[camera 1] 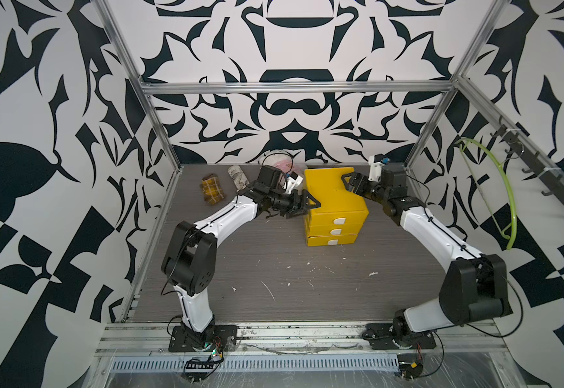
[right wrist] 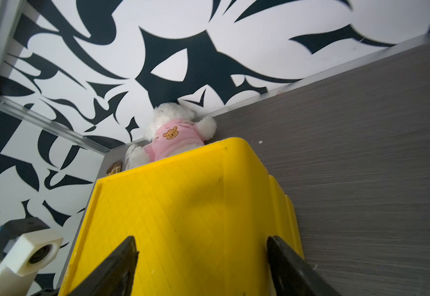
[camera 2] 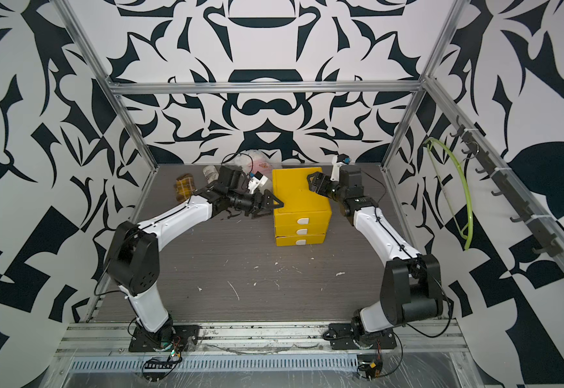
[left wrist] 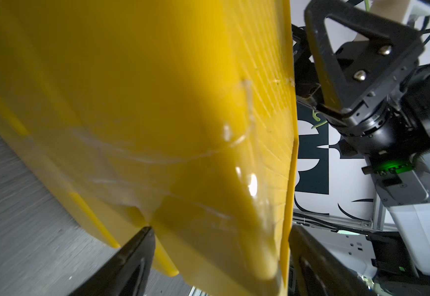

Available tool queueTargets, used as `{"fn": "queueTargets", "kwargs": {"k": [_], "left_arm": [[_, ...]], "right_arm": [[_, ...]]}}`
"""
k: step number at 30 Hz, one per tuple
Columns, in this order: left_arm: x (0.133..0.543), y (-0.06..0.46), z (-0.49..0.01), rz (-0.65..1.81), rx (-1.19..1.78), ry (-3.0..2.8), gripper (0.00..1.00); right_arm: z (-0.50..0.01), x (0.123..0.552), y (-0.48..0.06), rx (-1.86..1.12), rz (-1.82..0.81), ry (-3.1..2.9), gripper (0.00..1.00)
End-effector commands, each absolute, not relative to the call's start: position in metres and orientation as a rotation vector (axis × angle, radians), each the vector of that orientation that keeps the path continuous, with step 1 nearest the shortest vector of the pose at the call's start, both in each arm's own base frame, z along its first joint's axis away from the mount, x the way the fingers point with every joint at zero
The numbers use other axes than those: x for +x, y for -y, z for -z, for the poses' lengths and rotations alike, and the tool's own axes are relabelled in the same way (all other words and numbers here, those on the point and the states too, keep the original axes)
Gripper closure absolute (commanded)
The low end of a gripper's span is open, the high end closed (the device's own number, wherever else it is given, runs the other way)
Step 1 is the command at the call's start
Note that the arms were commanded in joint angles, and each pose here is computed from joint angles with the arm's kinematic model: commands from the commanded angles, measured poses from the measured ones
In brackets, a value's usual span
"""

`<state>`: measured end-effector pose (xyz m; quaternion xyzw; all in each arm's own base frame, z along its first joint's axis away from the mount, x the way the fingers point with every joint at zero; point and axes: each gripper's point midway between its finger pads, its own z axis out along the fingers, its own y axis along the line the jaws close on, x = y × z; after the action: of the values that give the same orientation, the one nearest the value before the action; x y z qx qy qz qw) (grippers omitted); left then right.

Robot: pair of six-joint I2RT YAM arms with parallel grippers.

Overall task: Take the postcards out of the drawer
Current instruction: Move the storage box to the center of the board.

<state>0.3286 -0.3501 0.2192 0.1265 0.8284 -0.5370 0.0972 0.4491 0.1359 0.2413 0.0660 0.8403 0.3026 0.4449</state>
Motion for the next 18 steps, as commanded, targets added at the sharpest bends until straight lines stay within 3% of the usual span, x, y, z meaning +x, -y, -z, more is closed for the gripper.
{"fn": "queueTargets", "kwargs": {"k": [1,11,14,16,18], "left_arm": [[0.313,0.332,-0.231,1.514,0.434,-2.434,0.12],[0.283,0.304,-0.231,1.461,0.383,-2.477,0.11],[0.278,0.295,-0.237,1.41,0.388,-2.484,0.1],[0.281,0.282,-0.246,1.318,0.384,-2.478,0.0],[0.292,0.263,-0.258,1.208,0.34,-2.454,0.01]], "right_arm": [[-0.226,0.444,-0.182,0.078,-0.847,-2.162,0.19],[-0.23,0.471,-0.254,-0.045,-0.949,-2.153,0.19],[-0.236,0.479,-0.253,-0.055,-0.905,-2.149,0.2],[-0.247,0.48,-0.244,-0.059,-0.836,-2.126,0.19],[-0.254,0.48,-0.226,-0.028,-0.731,-2.127,0.19]]}}
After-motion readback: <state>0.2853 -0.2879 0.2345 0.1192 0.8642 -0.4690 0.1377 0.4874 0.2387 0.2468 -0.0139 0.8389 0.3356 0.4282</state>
